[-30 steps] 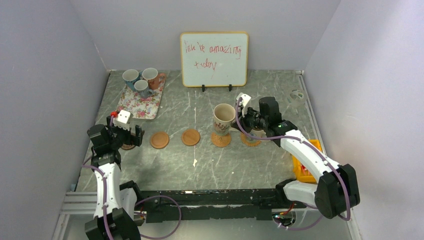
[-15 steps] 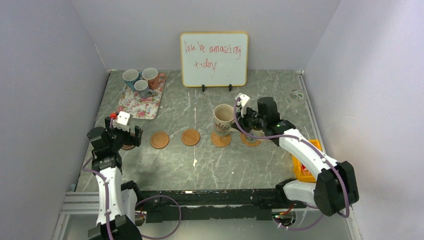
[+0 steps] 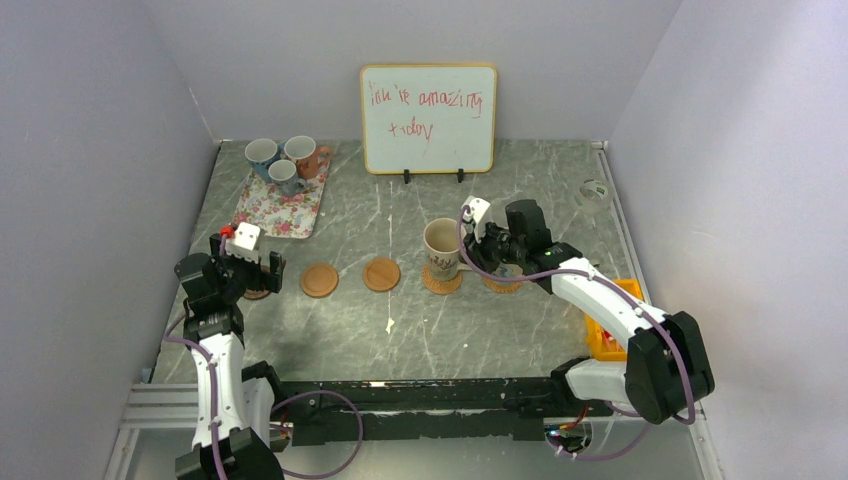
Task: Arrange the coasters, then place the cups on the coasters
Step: Place the cup on the coaster.
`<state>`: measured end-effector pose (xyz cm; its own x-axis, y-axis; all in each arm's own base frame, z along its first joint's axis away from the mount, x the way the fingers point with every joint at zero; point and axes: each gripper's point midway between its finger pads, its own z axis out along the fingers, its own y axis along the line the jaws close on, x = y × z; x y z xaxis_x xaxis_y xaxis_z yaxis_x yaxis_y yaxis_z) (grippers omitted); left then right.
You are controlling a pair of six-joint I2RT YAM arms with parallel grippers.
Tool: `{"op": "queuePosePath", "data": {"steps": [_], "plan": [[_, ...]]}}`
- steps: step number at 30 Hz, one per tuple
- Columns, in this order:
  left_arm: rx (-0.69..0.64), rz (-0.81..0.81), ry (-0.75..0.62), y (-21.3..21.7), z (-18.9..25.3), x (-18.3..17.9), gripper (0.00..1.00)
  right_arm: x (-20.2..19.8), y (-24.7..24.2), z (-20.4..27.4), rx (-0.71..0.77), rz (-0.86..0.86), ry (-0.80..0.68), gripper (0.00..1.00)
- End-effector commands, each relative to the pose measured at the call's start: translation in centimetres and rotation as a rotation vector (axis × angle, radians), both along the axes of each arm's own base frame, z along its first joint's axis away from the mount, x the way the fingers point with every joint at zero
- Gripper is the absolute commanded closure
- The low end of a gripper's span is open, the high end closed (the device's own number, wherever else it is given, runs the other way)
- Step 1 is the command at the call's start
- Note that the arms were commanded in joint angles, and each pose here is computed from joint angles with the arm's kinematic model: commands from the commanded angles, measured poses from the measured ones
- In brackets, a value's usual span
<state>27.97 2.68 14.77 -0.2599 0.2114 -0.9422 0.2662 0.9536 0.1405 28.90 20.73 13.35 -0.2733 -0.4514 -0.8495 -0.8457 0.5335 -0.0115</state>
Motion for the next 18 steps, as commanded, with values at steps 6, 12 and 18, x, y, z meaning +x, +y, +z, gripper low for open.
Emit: {"op": "queuePosePath", "data": {"steps": [6, 12, 18], "plan": [[0.018, 0.014, -0.036, 0.42, 0.82, 0.27, 0.04, 1.71, 1.51, 4.96, 0.123, 0.059, -0.213, 1.00], [0.020, 0.016, -0.035, 0.48, 0.82, 0.32, 0.04, 1.39, 1.24, 4.75, 0.142, 0.073, -0.221, 1.00], [0.020, 0.017, -0.038, 0.47, 0.86, 0.28, 0.04, 1.31, 1.33, 4.52, 0.138, 0.085, -0.218, 1.00]]}}
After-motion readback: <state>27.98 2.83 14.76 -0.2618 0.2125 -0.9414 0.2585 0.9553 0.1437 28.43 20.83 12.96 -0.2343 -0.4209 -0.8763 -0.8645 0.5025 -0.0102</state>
